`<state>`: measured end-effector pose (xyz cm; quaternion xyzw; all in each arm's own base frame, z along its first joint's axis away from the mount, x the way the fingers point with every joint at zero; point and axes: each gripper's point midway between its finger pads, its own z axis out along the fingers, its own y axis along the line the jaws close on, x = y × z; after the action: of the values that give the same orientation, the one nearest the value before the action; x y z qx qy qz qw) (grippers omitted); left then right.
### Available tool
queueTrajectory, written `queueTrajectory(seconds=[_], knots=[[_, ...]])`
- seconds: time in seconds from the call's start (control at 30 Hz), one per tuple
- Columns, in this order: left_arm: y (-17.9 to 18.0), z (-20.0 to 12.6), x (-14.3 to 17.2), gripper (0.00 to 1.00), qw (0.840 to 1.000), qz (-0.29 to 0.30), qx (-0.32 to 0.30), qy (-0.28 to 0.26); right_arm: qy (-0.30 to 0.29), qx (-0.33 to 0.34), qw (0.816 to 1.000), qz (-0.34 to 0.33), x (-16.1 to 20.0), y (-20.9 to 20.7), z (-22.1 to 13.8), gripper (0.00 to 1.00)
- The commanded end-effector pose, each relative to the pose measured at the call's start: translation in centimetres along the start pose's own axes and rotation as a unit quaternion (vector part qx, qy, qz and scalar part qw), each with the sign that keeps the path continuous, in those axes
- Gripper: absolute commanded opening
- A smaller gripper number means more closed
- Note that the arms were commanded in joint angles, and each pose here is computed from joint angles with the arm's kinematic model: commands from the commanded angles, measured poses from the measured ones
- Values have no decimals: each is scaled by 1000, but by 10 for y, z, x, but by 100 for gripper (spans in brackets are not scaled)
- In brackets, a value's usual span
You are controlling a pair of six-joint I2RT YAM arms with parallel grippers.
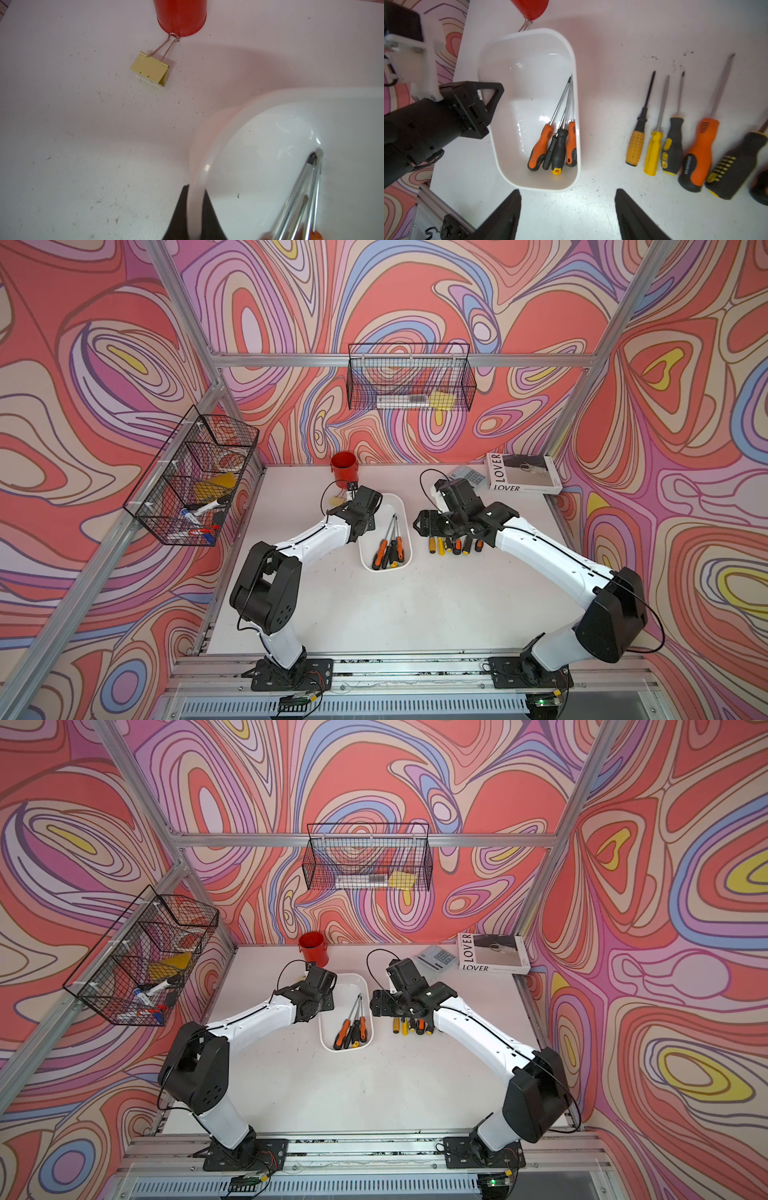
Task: Take out the screwdriver from the storage box
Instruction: Pick up the screwdriver from the storage box.
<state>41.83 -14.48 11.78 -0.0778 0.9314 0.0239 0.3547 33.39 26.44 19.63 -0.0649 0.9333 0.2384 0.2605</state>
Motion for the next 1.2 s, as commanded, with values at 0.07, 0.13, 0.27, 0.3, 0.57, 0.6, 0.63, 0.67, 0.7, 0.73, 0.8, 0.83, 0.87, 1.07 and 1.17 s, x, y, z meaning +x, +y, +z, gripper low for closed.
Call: queueTrajectory(seconds=[0.07, 0.13, 0.27, 0.3, 0.57, 0.6, 0.63, 0.67, 0.7, 0.73, 0.8, 0.83, 0.87, 1.07, 1.17], knots=[[-1, -10, -10, 0, 1000, 1, 0, -14, 24, -56, 998, 18, 8, 31, 27, 73], [-2, -9, -9, 0, 1000, 0, 1, -13, 38, -66, 997, 25, 14, 37, 38, 73], [-2, -9, -9, 0, 1000, -1, 1, -14, 61, -75, 995, 33, 25, 45, 57, 71], [-2, -9, -10, 0, 1000, 0, 1, -14, 67, -75, 994, 36, 27, 46, 61, 70], [-1, -10, -9, 0, 1000, 1, 0, -16, 114, -44, 991, 56, 49, 41, 96, 64], [0, -11, -10, 0, 1000, 0, -1, -17, 119, -34, 991, 59, 51, 39, 100, 64], [0, -11, -10, 0, 1000, 0, 0, -17, 124, -25, 990, 59, 54, 38, 104, 63], [0, -11, -10, 0, 1000, 0, 0, -18, 128, -15, 990, 61, 55, 37, 107, 63], [0, -11, -10, 0, 1000, 0, 1, -18, 134, -2, 989, 62, 59, 34, 111, 62], [0, -11, -10, 0, 1000, 0, 0, -19, 138, 11, 988, 64, 61, 32, 114, 61], [0, -11, -10, 0, 1000, 1, 0, -18, 146, 33, 986, 68, 66, 26, 119, 59], [0, -11, -11, 0, 1000, 1, 0, -20, 147, 41, 986, 67, 68, 25, 121, 58], [0, -12, -11, 0, 1000, 2, 0, -20, 147, 52, 986, 66, 69, 23, 122, 58], [0, -11, -11, 0, 1000, 2, 0, -21, 152, 105, 981, 60, 75, 11, 124, 60], [1, -11, -10, 0, 1000, 1, -1, -19, 154, 120, 978, 71, 80, 5, 129, 61]])
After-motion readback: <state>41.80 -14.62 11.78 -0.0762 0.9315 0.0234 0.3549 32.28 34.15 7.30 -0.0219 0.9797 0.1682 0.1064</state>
